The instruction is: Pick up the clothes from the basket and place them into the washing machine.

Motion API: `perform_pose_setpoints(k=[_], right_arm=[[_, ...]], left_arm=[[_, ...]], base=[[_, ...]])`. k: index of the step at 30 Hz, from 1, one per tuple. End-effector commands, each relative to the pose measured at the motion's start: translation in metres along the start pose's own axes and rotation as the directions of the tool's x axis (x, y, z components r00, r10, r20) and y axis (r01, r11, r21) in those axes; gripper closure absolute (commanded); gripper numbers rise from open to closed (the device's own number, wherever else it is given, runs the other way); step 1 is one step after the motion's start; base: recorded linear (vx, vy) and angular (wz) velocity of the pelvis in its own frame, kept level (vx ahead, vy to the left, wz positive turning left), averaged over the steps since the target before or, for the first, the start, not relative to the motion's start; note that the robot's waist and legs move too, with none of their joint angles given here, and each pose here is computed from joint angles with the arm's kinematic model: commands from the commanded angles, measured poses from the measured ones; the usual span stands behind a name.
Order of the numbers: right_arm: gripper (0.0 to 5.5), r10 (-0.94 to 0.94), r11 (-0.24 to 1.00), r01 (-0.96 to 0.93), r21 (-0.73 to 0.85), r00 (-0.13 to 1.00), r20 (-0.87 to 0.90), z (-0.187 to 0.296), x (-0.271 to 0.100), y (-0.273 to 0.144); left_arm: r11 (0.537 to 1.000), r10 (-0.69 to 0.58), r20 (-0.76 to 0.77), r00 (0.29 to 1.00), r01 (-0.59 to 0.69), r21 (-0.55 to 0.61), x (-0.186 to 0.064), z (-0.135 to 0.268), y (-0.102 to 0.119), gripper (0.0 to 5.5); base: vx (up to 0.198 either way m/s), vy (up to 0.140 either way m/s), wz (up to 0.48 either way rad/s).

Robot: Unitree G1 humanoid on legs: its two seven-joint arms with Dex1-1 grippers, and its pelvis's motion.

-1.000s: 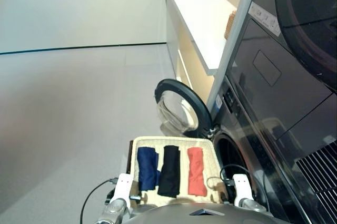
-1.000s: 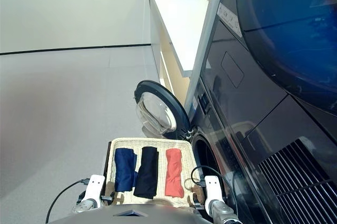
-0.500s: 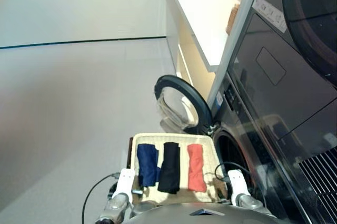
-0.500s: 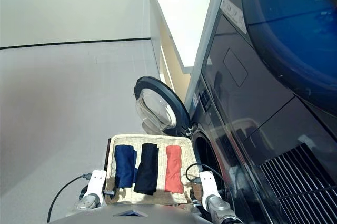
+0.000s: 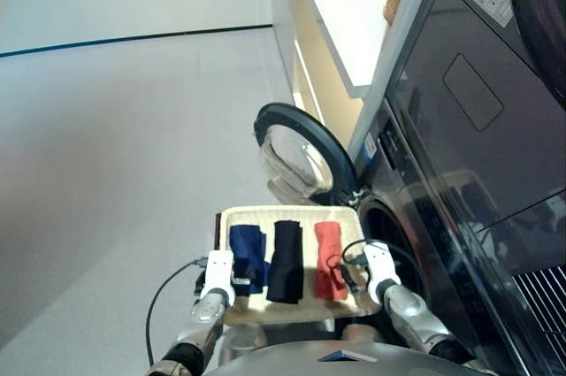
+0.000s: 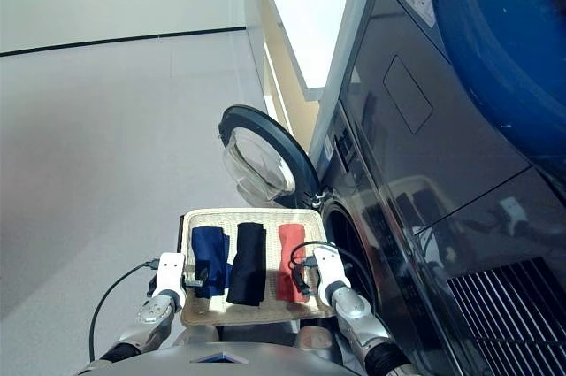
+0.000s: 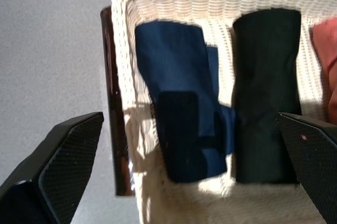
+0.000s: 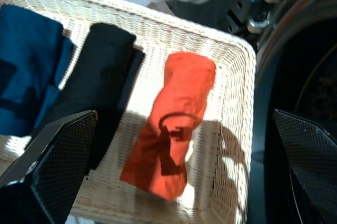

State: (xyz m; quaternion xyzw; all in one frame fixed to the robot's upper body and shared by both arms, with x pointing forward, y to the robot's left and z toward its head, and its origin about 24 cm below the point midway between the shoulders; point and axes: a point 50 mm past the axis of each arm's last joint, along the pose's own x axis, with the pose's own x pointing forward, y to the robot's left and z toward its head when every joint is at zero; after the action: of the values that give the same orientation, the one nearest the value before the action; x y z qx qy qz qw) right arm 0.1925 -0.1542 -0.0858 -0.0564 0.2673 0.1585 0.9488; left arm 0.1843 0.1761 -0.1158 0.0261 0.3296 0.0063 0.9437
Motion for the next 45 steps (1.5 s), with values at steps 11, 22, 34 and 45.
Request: perform_pose_setpoints(k=[11,22,34,45], right_arm=[[0.0,0.062,0.998,-0.018,-0.068,0.673,0.737,0.197,-0.017,0.004],[0.0,0.153,0.988,-0.078,-0.133,0.387,0.909,0.262,-0.054,0.038],[0.0,0.152,0.987,-0.097,-0.126,0.337,0.929,0.272,-0.059,0.046],[0.0,0.174,0.977,-0.17,-0.127,0.301,0.938,0.276,-0.066,0.048]], left_arm=[[0.995,0.052,0.407,0.912,-0.01,-0.104,0.032,0.146,-0.031,0.0],[0.969,0.189,0.514,0.837,-0.073,-0.237,0.032,0.217,-0.027,0.0],[0.912,0.332,0.425,0.842,-0.172,-0.373,0.04,0.237,-0.007,0.0],[0.884,0.409,0.375,0.832,-0.259,-0.388,0.043,0.255,0.025,0.0]], base=[[-0.103,-0.026,-0.028],[-0.101,0.001,-0.002],[0.0,0.0,0.0],[0.0,0.0,0.0]])
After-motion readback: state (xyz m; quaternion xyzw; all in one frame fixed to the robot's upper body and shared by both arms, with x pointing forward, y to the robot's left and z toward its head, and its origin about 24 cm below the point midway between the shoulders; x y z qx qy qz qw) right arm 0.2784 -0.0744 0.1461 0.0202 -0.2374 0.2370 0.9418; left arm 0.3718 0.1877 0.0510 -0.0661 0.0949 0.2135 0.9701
